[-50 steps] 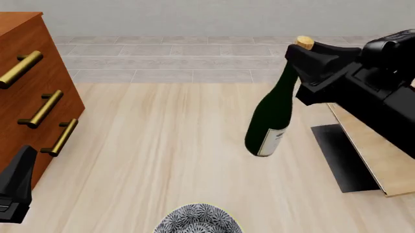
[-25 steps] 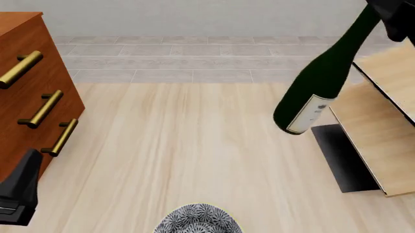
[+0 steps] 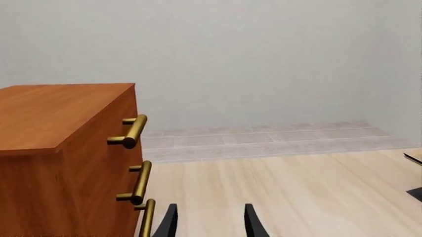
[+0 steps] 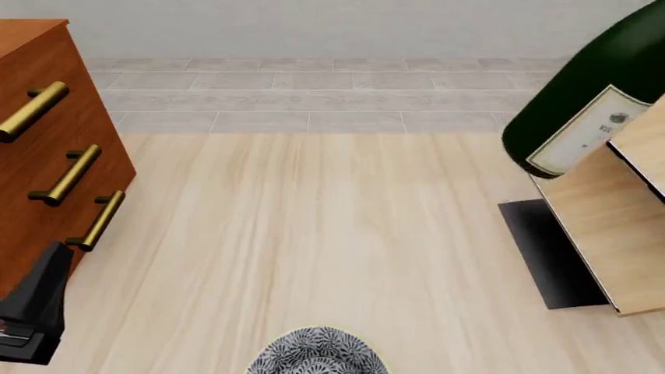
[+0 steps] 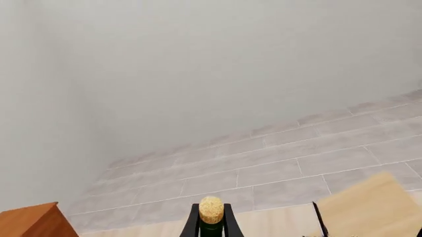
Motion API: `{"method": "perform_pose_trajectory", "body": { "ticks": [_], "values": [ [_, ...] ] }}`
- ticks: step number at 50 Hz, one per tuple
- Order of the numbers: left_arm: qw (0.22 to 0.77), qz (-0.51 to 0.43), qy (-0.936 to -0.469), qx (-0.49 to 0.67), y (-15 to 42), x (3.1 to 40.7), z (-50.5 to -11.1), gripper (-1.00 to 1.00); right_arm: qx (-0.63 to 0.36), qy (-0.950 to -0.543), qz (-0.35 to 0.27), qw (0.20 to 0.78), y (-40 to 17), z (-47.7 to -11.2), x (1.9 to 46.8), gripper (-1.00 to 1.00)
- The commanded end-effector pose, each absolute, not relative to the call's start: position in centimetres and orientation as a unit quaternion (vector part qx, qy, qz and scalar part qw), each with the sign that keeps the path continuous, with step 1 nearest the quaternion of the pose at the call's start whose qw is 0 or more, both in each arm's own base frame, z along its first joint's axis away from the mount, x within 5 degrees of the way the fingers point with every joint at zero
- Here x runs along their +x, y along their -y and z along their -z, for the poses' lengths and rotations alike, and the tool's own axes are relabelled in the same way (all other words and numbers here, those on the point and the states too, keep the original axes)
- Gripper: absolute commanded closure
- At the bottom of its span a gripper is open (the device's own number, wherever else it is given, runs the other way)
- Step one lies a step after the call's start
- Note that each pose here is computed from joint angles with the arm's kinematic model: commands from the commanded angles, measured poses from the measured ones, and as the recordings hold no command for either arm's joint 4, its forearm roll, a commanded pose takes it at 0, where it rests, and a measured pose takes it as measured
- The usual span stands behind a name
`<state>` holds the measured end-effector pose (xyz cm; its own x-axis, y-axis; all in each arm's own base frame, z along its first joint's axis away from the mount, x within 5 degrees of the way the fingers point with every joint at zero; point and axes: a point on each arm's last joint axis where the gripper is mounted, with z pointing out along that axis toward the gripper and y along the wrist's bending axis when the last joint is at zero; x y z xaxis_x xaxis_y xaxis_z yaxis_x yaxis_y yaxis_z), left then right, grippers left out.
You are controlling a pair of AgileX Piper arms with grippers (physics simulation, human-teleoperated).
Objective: Put the wine bottle on the wine rack.
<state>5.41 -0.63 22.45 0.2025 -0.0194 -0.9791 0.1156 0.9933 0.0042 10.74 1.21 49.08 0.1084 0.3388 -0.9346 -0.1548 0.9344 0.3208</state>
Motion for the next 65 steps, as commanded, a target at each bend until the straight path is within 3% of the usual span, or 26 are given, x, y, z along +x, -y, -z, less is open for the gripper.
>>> {"method": "perform_pose_trajectory", "body": {
  "ticks": [1, 27, 65],
  "values": [
    [0.775, 0.045, -0.629, 0.04, 0.7, 5.4, -22.4, -1.0, 0.107, -0.637, -0.145, 0.75, -0.2, -51.7, 8.5, 1.0],
    [0.775, 0.044, -0.63, 0.041, 0.7, 5.4, -22.4, -1.0, 0.175, -0.633, -0.098, 0.748, 1.1, -53.1, 7.8, 1.0],
    [0.773, 0.046, -0.631, 0.04, 0.7, 5.4, -22.4, -1.0, 0.256, -0.626, -0.028, 0.736, 3.0, -52.1, 8.2, 1.0]
  ]
}}
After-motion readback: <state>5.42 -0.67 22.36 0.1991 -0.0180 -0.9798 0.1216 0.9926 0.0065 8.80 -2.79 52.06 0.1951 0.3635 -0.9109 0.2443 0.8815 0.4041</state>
